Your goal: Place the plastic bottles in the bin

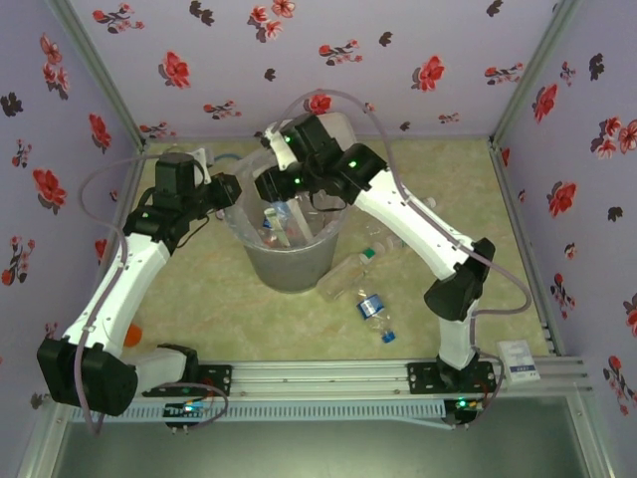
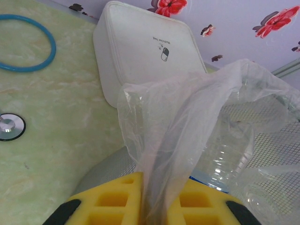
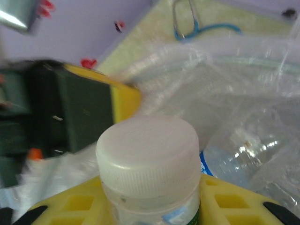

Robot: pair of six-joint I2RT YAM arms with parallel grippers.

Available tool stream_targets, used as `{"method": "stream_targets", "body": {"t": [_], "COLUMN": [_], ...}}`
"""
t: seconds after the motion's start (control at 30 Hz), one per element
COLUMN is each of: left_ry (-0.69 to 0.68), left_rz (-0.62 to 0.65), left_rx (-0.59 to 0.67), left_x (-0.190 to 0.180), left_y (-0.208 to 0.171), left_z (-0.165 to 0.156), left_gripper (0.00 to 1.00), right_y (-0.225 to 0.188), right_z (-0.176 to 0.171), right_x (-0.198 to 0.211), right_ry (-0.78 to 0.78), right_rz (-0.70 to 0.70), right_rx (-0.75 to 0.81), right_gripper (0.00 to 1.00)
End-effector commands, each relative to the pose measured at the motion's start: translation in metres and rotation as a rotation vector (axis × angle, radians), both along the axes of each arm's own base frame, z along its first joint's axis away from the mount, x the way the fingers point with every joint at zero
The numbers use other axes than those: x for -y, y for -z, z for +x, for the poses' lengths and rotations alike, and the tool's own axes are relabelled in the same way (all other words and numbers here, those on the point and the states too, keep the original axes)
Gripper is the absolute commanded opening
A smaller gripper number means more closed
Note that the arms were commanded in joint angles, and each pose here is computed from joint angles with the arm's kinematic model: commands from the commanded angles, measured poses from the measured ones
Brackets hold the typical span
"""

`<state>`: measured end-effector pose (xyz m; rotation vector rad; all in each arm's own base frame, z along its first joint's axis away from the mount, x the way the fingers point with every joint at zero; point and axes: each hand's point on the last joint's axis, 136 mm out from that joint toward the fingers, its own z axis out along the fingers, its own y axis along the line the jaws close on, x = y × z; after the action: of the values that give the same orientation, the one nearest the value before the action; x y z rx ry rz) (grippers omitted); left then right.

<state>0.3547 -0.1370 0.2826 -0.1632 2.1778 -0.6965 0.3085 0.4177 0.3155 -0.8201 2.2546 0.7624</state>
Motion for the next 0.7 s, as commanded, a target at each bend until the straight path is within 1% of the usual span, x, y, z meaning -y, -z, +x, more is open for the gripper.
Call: {"method": "stream_targets", "body": {"t": [0.0, 0.03, 0.07, 0.1, 0.13, 0.17, 0.2, 0.23, 0.27, 0.3, 0.4, 0.5, 0.6, 0.67], "left_ry": [0.002, 0.002, 0.003, 0.002, 0.002, 0.002, 0.003, 0.002, 0.001, 0.001, 0.0, -0.003, -0.004, -0.005], "left_rz": [0.033, 0.033, 0.034, 0.034, 0.035, 0.035, 0.035, 0.037, 0.037, 0.037, 0.036, 0.037, 0.034, 0.034], "left_rx": [-0.043, -0.042, -0.042, -0.04, -0.041, -0.04, -0.041, -0.044, -0.047, -0.048, -0.046, -0.048, -0.052, -0.057], "left_x": [0.0, 0.0, 0.0, -0.001, -0.001, -0.001, -0.001, -0.002, -0.002, -0.002, -0.002, -0.003, -0.002, -0.002], "left_y": [0.021, 0.021, 0.021, 0.02, 0.02, 0.02, 0.021, 0.022, 0.023, 0.023, 0.023, 0.024, 0.027, 0.028], "left_z": [-0.001, -0.001, -0.001, -0.002, -0.001, -0.002, -0.002, -0.002, -0.002, -0.003, -0.004, -0.003, -0.001, 0.0], "left_gripper": [0.13, 0.13, 0.13, 0.13, 0.13, 0.13, 0.13, 0.13, 0.13, 0.13, 0.13, 0.13, 0.13, 0.13], "right_y": [0.04, 0.048, 0.054, 0.058, 0.059, 0.055, 0.049, 0.043, 0.034, 0.024, 0.007, 0.01, 0.032, 0.05], "right_z": [-0.011, -0.012, -0.011, -0.012, -0.011, -0.01, -0.007, -0.003, 0.0, 0.003, 0.005, -0.003, -0.01, -0.019], "right_x": [0.004, 0.004, 0.006, 0.008, 0.011, 0.015, 0.019, 0.024, 0.029, 0.034, 0.045, 0.047, 0.045, 0.04], "right_ry": [-0.039, -0.04, -0.036, -0.035, -0.035, -0.036, -0.029, -0.018, -0.01, -0.001, 0.022, 0.002, -0.017, -0.04], "right_rz": [-0.1, -0.116, -0.133, -0.148, -0.156, -0.155, -0.145, -0.132, -0.11, -0.091, -0.082, -0.098, -0.128, -0.142], "right_rx": [-0.051, -0.062, -0.071, -0.078, -0.078, -0.072, -0.063, -0.058, -0.057, -0.055, -0.045, -0.081, -0.138, -0.191], "right_gripper": [0.1, 0.13, 0.18, 0.26, 0.36, 0.49, 0.67, 0.76, 0.83, 0.87, 0.86, 0.8, 0.67, 0.56]}}
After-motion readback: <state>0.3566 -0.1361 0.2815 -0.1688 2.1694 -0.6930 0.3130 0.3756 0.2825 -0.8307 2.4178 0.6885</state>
